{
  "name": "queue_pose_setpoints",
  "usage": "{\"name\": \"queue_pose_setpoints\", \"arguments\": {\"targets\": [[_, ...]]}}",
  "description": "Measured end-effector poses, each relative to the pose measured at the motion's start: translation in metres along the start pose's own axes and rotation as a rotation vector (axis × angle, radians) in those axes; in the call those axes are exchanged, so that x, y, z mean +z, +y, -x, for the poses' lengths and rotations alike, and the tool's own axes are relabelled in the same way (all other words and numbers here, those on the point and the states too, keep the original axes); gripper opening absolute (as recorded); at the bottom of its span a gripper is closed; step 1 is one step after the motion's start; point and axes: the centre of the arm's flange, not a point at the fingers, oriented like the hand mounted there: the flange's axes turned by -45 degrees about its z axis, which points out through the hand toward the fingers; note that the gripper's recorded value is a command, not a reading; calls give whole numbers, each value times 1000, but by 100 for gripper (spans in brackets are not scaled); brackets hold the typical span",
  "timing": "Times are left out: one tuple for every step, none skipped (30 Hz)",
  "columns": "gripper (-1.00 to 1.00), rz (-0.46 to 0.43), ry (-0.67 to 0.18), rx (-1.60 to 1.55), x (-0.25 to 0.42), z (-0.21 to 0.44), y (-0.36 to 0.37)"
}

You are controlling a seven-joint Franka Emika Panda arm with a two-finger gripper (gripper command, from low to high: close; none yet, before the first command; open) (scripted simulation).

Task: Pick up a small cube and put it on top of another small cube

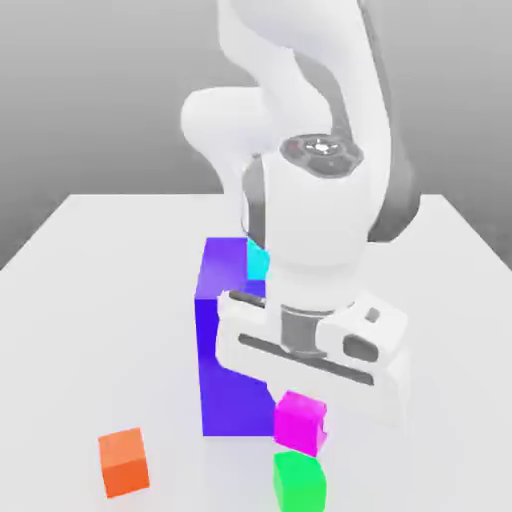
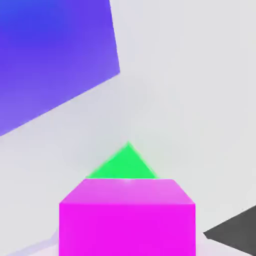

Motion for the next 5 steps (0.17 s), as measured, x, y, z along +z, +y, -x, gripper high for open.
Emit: {"name": "queue_pose_setpoints", "arguments": {"targets": [[-100, 0, 1, 0, 10, 0, 0], [-100, 0, 3, 1, 20, -1, -1], [100, -1, 5, 2, 28, -1, -2], [100, -1, 5, 2, 28, -1, -2], [100, -1, 5, 2, 28, -1, -2]]}}
